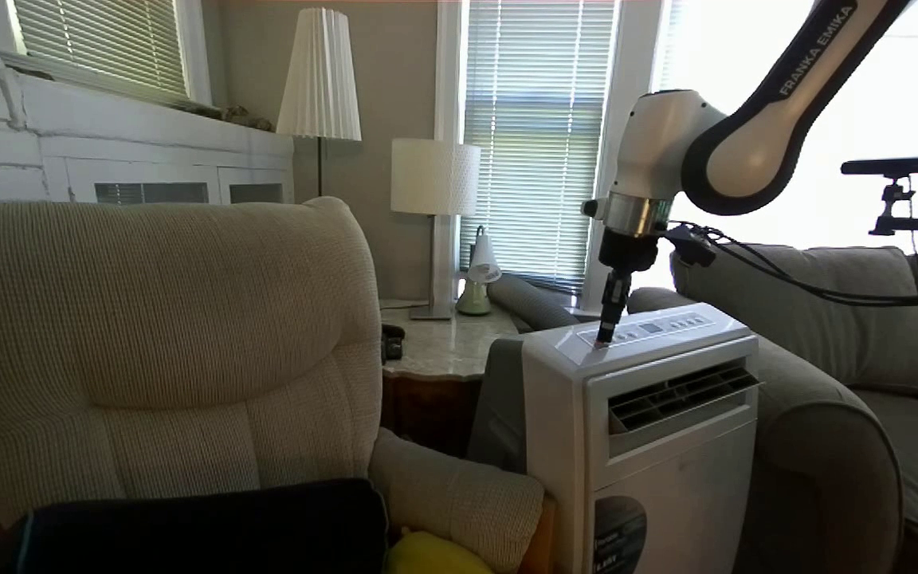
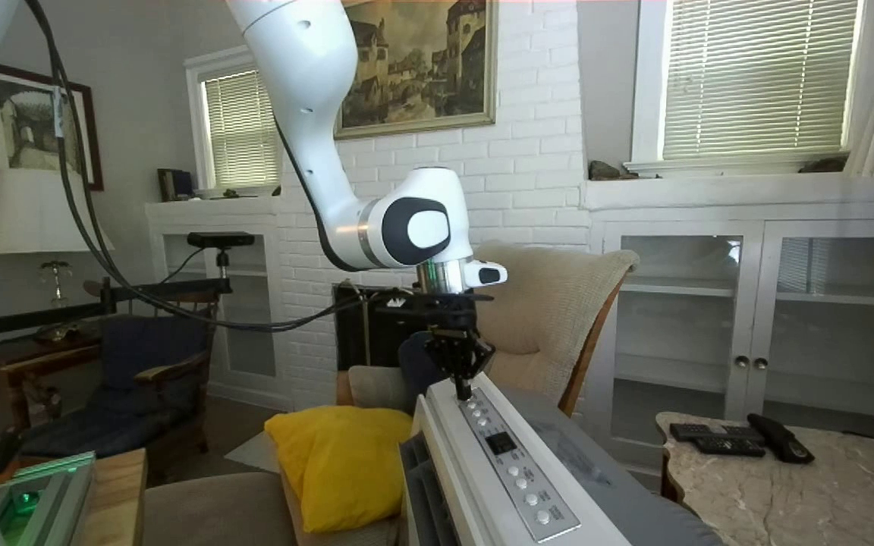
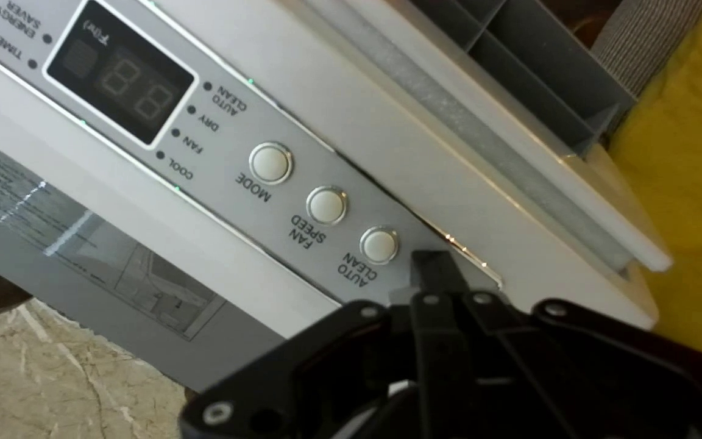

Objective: Turn off the white object

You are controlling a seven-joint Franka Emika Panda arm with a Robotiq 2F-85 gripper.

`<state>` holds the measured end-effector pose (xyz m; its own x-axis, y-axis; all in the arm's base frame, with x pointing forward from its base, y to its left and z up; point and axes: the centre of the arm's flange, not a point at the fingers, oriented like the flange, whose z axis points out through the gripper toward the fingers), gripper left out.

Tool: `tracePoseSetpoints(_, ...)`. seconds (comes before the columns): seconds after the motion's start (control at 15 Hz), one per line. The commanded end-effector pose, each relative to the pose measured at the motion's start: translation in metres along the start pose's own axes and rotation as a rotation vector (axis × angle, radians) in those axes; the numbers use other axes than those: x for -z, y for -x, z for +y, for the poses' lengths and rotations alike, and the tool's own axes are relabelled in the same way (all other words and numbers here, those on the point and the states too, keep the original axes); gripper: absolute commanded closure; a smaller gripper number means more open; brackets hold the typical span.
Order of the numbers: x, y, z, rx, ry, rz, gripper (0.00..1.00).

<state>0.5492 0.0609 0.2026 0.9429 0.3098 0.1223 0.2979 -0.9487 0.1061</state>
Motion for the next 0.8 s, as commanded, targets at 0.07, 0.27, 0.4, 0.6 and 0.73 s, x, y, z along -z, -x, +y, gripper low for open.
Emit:
tracePoseSetpoints(0.07, 0.034, -0.002, -0.008, 0.008, -0.019, 0.037, 1.0)
tracePoseSetpoints(0.27, 0.062, -0.004, -0.009, 0.026, -0.007, 0.056, 0.68)
tracePoseSetpoints(0.4, 0.078, -0.003, -0.007, 0.027, 0.004, 0.048, 0.54)
tracePoseSetpoints(0.6, 0.1, 0.001, -0.002, -0.006, 0.008, -0.017, 0.32)
tracePoseSetpoints(0.73, 0.116, 0.006, 0.004, -0.041, 0.012, -0.053, 0.18)
